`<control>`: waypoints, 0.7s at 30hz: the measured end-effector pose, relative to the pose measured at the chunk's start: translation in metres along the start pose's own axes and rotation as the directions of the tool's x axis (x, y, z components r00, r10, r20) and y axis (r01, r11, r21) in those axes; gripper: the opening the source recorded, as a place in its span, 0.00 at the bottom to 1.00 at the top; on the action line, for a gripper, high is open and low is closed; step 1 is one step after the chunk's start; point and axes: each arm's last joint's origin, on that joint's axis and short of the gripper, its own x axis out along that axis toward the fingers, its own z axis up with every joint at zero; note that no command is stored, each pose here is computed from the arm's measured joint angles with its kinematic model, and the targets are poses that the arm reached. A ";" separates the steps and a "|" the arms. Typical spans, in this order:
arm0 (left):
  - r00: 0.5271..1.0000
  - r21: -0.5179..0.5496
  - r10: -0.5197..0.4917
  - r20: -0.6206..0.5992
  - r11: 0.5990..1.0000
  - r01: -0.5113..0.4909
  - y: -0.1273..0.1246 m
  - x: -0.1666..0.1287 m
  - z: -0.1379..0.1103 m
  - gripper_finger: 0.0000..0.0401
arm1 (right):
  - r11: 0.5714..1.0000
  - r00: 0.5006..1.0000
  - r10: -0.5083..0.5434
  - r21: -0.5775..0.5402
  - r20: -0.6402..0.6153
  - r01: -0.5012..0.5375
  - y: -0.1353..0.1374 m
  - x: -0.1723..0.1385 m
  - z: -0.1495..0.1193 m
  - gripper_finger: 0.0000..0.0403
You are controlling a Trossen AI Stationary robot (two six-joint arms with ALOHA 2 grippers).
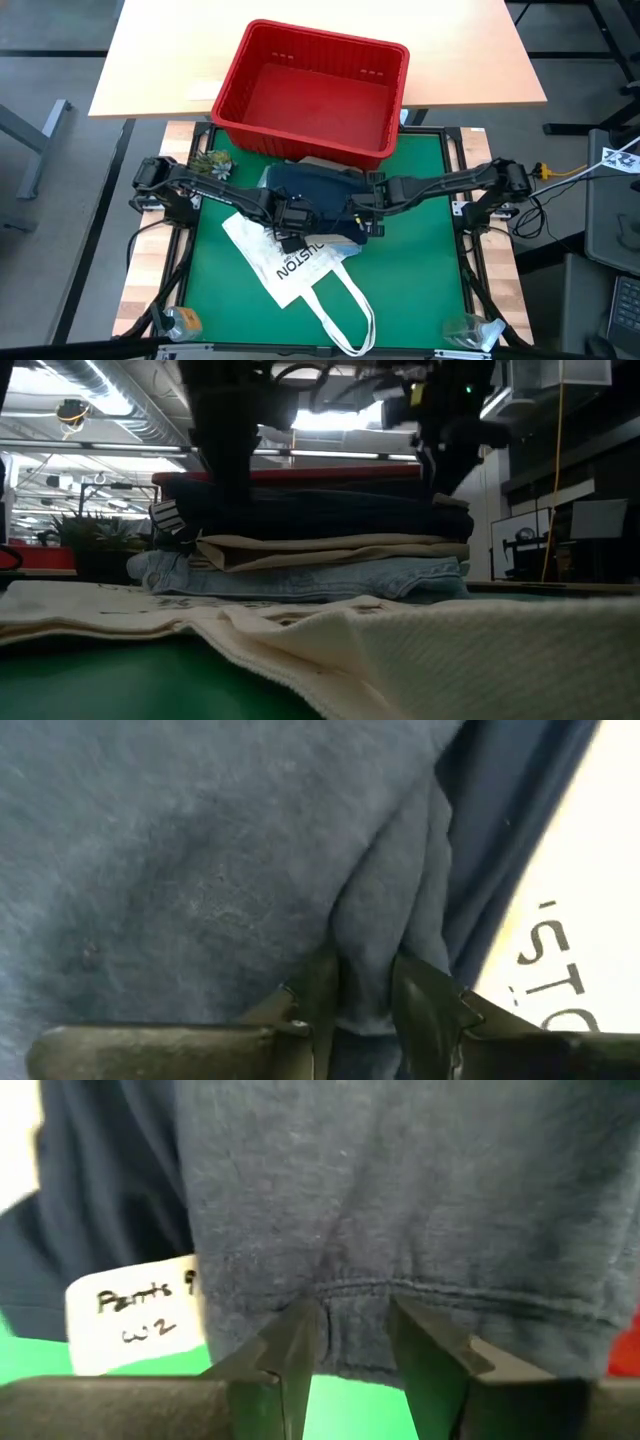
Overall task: Fold Laundry from Bin
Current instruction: Fold the gray shorts
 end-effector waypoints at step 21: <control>0.995 0.101 -0.091 0.029 0.991 0.087 -0.022 -0.038 0.005 0.18 | 0.998 0.999 0.047 0.045 -0.028 -0.046 -0.017 -0.018 0.004 0.33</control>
